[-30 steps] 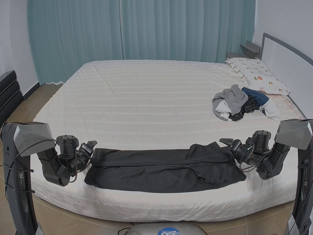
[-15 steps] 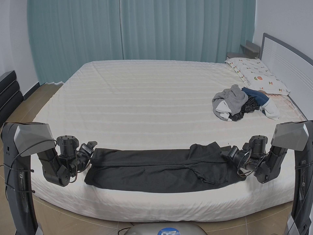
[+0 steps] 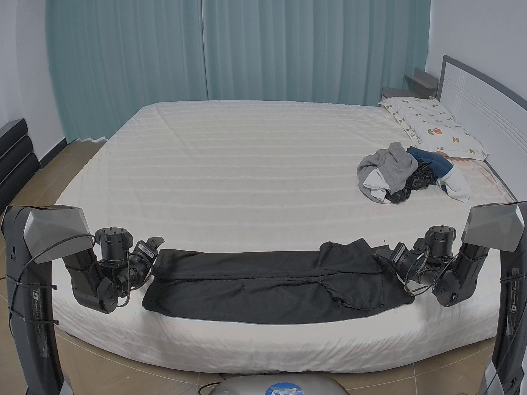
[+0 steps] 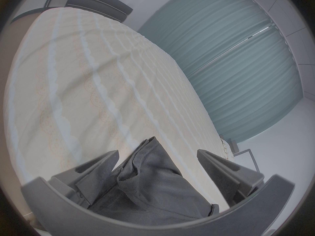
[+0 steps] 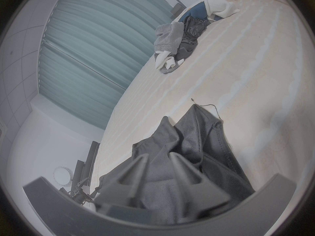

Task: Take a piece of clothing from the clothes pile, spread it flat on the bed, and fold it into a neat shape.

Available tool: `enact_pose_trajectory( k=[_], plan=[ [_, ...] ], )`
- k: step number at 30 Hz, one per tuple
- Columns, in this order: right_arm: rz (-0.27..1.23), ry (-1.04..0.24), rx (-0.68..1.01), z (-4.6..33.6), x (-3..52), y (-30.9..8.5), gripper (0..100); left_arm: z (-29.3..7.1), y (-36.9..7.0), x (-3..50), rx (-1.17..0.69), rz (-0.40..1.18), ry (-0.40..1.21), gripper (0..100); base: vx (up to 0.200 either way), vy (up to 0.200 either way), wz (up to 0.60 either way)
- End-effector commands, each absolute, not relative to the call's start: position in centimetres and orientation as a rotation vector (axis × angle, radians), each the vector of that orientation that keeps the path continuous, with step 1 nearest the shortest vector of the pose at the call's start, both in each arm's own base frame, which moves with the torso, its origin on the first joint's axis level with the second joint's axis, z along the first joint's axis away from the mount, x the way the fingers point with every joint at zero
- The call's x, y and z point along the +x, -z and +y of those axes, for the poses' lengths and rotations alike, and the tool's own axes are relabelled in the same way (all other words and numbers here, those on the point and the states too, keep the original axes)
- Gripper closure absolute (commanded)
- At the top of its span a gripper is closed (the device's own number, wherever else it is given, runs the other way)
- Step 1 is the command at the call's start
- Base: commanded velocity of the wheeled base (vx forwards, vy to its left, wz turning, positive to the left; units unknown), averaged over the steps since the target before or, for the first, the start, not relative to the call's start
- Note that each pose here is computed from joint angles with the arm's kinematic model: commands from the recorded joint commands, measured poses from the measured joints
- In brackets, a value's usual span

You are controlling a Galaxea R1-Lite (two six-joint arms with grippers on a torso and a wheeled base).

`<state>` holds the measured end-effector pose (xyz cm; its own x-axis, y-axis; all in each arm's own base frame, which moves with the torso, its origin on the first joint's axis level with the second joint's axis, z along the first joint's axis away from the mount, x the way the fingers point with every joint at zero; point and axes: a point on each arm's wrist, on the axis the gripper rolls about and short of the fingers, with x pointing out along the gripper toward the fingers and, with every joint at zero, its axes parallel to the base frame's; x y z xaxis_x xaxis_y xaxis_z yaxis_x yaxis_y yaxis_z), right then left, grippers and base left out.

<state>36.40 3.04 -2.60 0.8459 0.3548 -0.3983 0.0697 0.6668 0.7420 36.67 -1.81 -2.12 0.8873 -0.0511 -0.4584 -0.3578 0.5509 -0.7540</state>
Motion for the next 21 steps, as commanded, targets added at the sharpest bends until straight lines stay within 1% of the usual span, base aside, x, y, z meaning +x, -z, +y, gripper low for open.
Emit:
enact_pose_trajectory(
  k=[1,5,14,15,21],
  plan=[
    [0.542,-0.177,0.835,3.1,36.9,2.7,0,-1.8,2.2,36.7,-0.979,0.463,-0.19,0,0.0,0.0,0.0],
    [0.546,-0.173,0.835,3.2,37.6,3.7,0,-1.8,2.3,36.7,-0.976,0.465,-0.192,0,0.0,0.0,0.0],
    [0.571,-0.176,0.827,3.8,37.5,4.4,0,-1.8,2.3,36.7,-0.976,0.465,-0.192,0,0.0,0.0,0.0],
    [0.573,-0.175,0.824,3.7,37.4,4.4,100,-1.8,2.3,36.7,-0.976,0.465,-0.192,0,0.0,0.0,0.0],
    [0.584,-0.162,0.819,3.3,36.6,4.2,100,-1.8,2.3,36.7,-0.976,0.465,-0.192,0,0.0,0.0,0.0]
  ],
)
